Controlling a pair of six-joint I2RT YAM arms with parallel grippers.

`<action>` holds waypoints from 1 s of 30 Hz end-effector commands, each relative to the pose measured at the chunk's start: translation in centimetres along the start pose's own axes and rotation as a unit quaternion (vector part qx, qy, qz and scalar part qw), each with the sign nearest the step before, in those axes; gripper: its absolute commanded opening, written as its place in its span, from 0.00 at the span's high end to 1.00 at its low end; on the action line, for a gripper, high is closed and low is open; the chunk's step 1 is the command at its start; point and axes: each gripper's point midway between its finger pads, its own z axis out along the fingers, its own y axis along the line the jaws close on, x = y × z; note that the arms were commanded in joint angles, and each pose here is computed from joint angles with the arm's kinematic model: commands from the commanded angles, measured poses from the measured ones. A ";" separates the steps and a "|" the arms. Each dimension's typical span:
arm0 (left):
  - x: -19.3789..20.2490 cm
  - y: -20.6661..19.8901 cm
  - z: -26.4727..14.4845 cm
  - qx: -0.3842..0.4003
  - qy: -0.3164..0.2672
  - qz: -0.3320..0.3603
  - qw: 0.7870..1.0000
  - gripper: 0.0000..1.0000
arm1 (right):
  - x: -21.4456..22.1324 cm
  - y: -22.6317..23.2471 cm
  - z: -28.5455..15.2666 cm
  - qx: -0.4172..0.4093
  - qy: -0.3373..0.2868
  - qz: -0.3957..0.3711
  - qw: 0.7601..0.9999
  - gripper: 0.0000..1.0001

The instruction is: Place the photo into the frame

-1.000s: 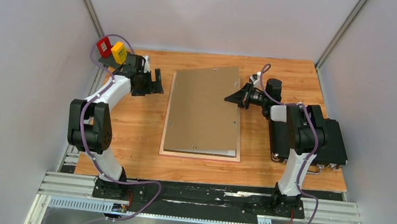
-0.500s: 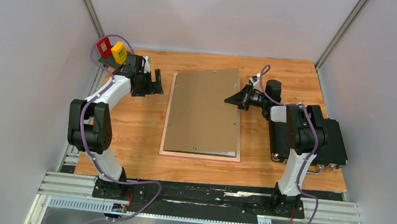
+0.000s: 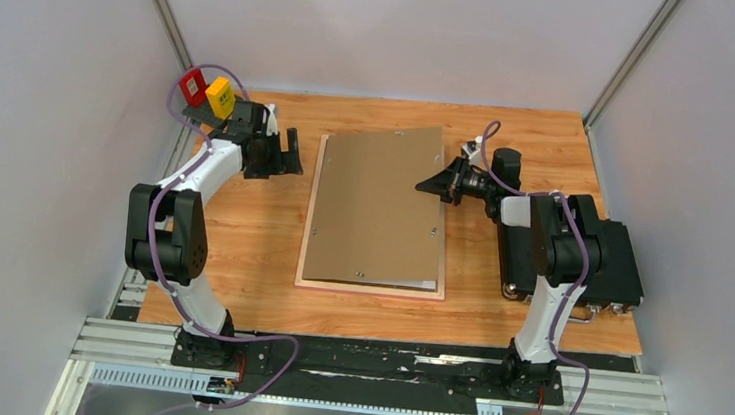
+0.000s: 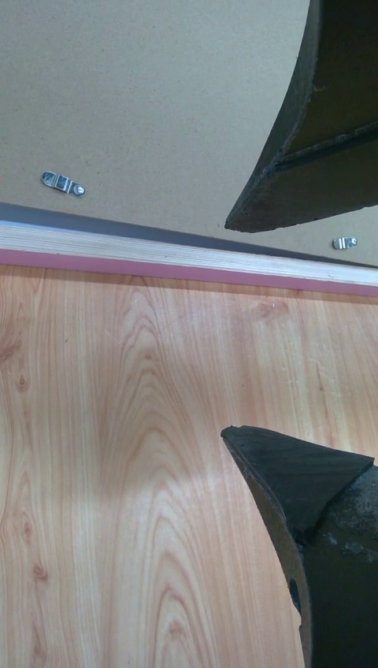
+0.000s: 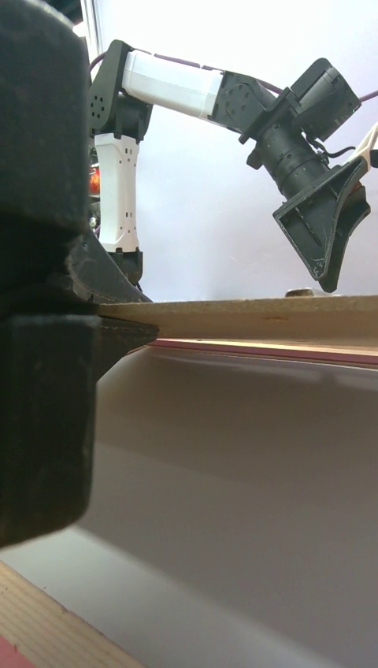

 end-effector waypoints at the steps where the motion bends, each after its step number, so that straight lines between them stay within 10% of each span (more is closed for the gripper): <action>1: -1.5 -0.4 -1.5 0.010 -0.029 0.009 0.999 0.00 | -0.7 2.9 -0.6 -0.032 0.002 -0.046 0.998 1.00; 30: -1.4 -0.4 -1.3 0.011 -0.025 0.009 1.000 0.01 | -0.7 2.0 -0.2 -0.030 0.008 -0.034 0.999 1.00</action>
